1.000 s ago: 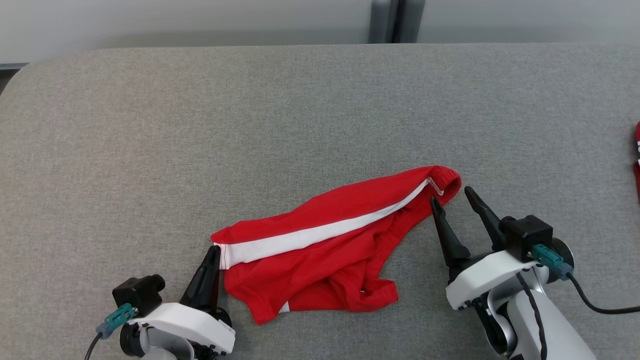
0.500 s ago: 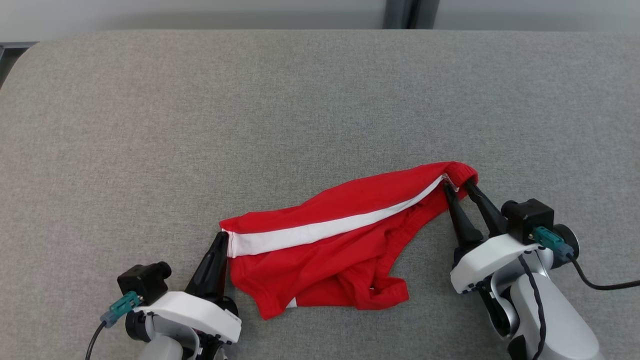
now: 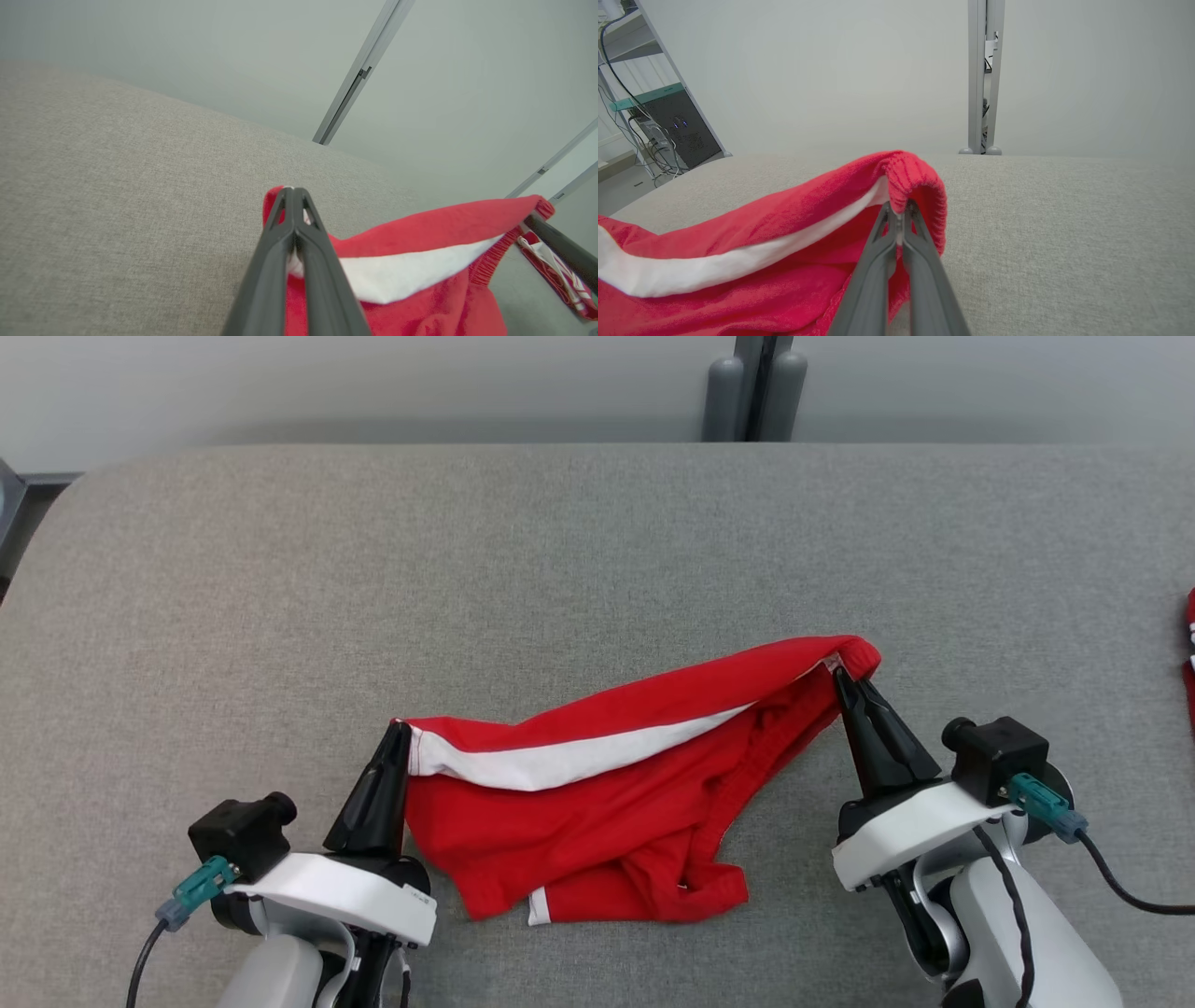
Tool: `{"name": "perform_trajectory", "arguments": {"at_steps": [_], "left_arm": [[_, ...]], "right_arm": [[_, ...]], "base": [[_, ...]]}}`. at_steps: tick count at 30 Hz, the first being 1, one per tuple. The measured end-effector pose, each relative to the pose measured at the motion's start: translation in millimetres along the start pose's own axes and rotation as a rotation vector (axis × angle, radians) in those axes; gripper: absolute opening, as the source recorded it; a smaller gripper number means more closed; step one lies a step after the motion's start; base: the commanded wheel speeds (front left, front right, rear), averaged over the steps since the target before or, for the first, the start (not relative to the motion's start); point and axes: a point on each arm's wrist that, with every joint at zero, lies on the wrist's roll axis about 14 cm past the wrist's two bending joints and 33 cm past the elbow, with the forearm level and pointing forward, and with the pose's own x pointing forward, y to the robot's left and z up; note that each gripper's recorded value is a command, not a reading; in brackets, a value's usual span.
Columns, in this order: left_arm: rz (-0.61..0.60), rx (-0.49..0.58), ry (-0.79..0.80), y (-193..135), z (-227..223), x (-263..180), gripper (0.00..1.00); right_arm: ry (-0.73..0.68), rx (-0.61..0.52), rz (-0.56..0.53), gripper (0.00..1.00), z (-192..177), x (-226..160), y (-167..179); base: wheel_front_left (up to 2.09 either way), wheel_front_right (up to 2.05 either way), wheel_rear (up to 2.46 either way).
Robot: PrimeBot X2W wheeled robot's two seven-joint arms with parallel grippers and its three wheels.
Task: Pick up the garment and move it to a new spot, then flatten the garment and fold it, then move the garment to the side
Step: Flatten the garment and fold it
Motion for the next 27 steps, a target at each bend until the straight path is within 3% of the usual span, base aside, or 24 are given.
{"name": "perform_trajectory", "arguments": {"at_steps": [6,15,21,27], "left_arm": [[-0.096,0.062,-0.127,-27,49,2,0.00],[-0.248,0.261,-0.424,-77,187,14,0.00],[-0.258,0.396,-0.483,-88,247,54,0.00],[-0.249,0.476,-0.500,-92,272,98,0.00]], "right_arm": [[-0.140,0.006,0.007,0.00,53,-8,8],[-0.405,-0.084,0.051,0.00,168,-8,25],[-0.461,-0.212,0.083,0.00,219,36,30],[-0.477,-0.263,0.032,0.00,248,82,6]], "base": [[0.00,0.00,0.00],[0.00,0.00,0.00],[0.00,0.00,0.00],[0.00,0.00,0.00]]}}
